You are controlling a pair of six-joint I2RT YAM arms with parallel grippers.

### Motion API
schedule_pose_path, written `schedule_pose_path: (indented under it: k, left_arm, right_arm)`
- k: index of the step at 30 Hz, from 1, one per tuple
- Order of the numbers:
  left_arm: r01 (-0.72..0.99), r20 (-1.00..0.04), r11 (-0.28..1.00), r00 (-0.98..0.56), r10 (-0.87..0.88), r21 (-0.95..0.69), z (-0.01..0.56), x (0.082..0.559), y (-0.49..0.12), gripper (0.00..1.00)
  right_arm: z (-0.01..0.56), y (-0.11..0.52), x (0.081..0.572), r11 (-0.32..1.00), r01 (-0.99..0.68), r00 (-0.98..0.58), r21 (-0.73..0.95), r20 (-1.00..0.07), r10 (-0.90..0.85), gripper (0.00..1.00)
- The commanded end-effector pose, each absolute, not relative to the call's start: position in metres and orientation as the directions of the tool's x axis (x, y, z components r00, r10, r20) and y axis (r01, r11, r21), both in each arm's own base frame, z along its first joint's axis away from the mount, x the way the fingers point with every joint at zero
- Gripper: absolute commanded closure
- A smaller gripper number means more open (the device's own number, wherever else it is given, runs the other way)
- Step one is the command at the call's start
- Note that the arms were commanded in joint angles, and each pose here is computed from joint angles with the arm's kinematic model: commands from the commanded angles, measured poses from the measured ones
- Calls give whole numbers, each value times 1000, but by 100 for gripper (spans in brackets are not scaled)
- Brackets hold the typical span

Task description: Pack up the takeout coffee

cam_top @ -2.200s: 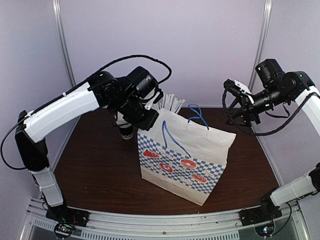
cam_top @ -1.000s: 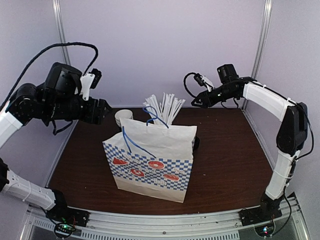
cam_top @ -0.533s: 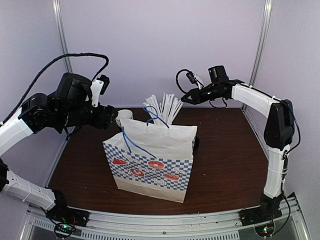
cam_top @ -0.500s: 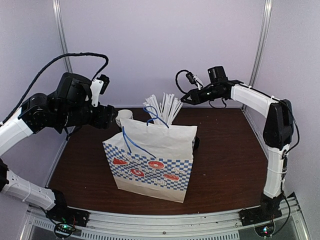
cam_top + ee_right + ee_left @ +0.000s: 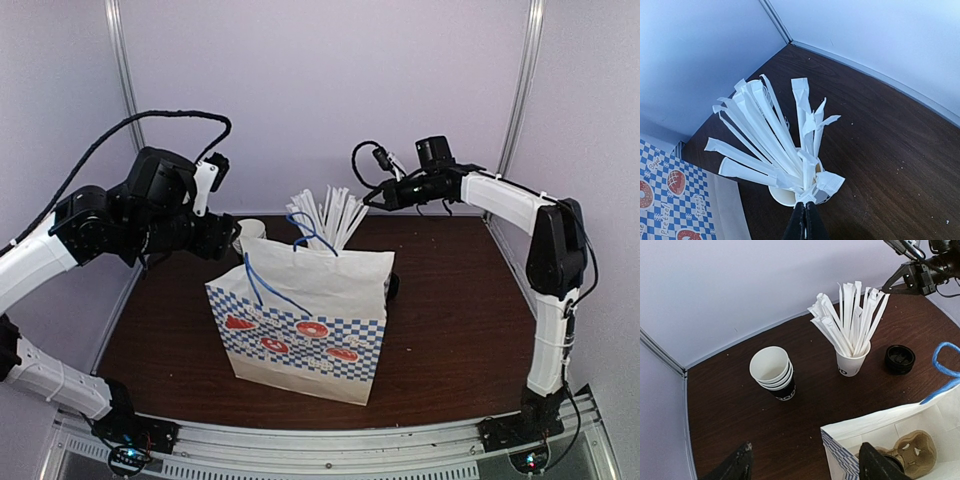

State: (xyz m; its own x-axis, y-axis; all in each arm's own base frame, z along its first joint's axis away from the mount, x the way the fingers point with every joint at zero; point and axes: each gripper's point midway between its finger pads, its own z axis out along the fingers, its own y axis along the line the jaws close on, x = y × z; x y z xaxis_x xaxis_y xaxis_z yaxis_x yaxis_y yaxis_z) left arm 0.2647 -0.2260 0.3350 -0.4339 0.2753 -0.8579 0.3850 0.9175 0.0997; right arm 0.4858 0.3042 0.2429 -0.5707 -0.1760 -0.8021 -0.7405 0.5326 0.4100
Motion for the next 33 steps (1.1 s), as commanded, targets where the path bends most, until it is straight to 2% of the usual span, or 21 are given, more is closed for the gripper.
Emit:
schedule_pose_path:
  k: [1, 10, 17, 24, 33]
  left_arm:
    - [386, -874, 916, -404, 272, 107, 341, 273, -234, 27]
    - [393, -872, 910, -392, 293, 129, 344, 276, -236, 27]
    - [376, -884, 916, -369, 286, 139, 354, 274, -227, 27]
    - [367, -903, 920, -333, 270, 139, 371, 271, -220, 26]
    - [353, -907, 925, -327, 264, 142, 373, 270, -214, 26]
  right_arm:
    - [290, 302, 473, 517, -778, -492, 357, -858, -146, 100]
    - [336, 291, 451, 516, -801, -419, 302, -900, -124, 100]
    - [392, 272, 423, 542, -819, -298, 187, -947, -124, 100]
    - [459, 244, 382, 542, -828, -225, 146, -971, -82, 100]
    - [495, 226, 323, 488, -864, -192, 128, -978, -83, 100]
